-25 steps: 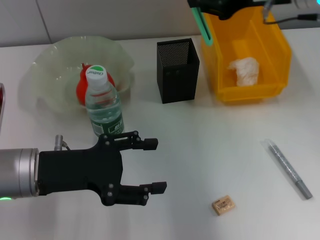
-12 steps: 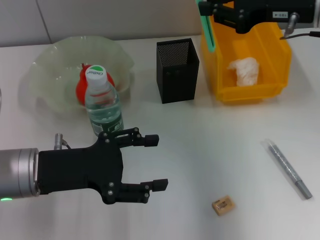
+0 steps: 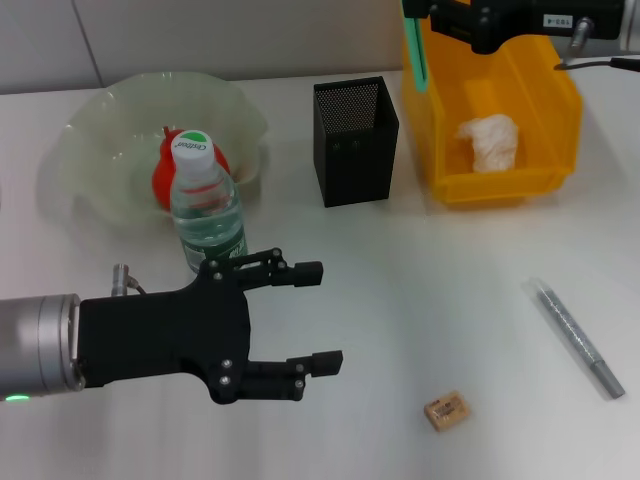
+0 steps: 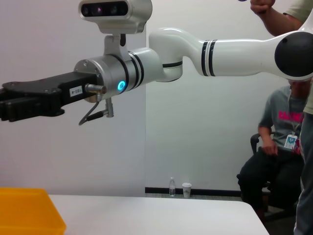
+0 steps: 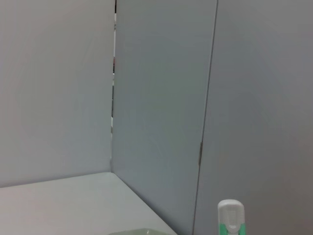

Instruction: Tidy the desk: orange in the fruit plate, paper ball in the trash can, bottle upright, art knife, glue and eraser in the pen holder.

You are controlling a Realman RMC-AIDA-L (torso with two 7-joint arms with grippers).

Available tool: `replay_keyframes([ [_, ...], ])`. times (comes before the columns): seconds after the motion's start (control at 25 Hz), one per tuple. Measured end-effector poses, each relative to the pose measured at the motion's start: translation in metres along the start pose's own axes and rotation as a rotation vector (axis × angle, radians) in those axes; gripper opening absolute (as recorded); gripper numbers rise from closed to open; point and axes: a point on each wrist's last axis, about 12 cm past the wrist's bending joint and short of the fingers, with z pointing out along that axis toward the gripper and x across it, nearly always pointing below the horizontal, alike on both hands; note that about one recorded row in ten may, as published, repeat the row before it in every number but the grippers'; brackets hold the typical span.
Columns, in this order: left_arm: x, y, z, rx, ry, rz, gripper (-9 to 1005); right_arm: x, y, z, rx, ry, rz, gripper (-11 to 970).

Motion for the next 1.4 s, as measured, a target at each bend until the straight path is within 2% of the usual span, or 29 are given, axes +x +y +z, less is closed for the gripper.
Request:
replay_keyframes([
  [0.68,-0.006,0.004,0.007,0.018,-0.024,0.014,809,0.016,-0.008,0.035,0.016,0.024,-0.011,171],
  [1.4,-0.007,0.005,0.010,0.015,-0.044,0.019,809,0.036,-0.004,0.048,0.073,-0.009,0.004,172],
])
